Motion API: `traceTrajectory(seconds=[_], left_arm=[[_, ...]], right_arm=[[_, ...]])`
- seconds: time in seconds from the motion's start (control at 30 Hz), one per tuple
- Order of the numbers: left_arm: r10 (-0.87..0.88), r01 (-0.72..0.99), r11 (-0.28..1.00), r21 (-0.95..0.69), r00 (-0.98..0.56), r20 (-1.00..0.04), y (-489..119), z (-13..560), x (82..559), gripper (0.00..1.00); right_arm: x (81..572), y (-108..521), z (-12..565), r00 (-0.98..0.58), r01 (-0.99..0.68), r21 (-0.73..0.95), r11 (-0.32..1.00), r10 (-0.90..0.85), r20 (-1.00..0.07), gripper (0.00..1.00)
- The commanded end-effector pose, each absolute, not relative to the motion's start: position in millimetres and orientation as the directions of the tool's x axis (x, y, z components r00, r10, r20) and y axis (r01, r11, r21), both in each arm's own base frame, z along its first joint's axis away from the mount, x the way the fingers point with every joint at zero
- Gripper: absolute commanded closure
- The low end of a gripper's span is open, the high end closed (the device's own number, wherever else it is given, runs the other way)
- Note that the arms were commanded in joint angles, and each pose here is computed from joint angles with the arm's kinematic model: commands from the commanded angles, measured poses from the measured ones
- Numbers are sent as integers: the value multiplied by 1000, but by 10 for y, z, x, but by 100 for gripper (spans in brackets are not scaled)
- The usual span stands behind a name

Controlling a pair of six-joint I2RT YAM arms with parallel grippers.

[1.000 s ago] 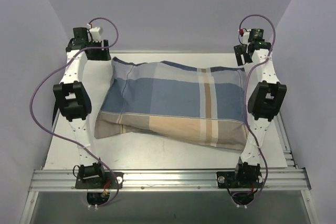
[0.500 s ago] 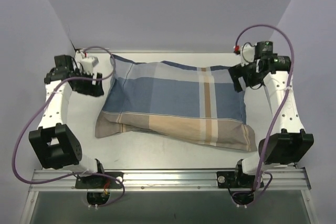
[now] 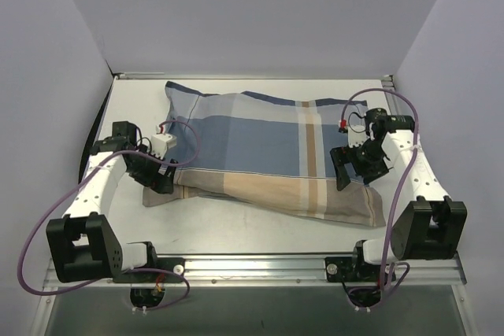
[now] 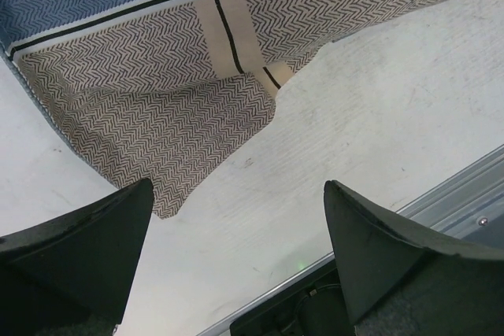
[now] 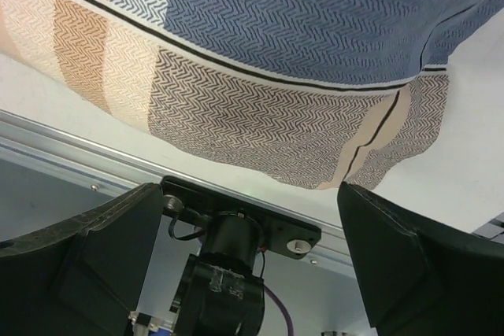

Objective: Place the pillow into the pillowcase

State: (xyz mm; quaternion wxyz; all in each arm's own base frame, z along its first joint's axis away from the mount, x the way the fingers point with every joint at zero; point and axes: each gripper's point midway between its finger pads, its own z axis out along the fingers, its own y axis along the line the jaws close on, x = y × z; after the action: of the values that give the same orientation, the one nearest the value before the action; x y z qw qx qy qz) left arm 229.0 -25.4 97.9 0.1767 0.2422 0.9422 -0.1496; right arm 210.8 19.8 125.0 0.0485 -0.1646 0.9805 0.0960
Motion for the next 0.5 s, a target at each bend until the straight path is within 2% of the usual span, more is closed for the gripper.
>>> traceTrajectory(seconds=[0.0, 0.17, 0.37, 0.47], left_arm=[[416, 506, 853, -128, -807, -420, -243, 999, 2385, 2], [363, 474, 873, -117, -790, -494, -292, 1199, 2569, 2], [324, 448, 886, -120, -783, -531, -324, 1348, 2683, 2], [268, 412, 900, -141, -779, -566, -347, 1526, 2840, 3]], right_arm=[[2009, 230, 1296, -958, -268, 188, 945, -241, -154, 0], [1968, 177, 1264, -970, -204, 197, 959, -171, -170, 0], [1912, 115, 1292, -970, -183, 193, 964, -144, -197, 0], [2054, 60, 1444, -960, -161, 205, 965, -106, -258, 0]])
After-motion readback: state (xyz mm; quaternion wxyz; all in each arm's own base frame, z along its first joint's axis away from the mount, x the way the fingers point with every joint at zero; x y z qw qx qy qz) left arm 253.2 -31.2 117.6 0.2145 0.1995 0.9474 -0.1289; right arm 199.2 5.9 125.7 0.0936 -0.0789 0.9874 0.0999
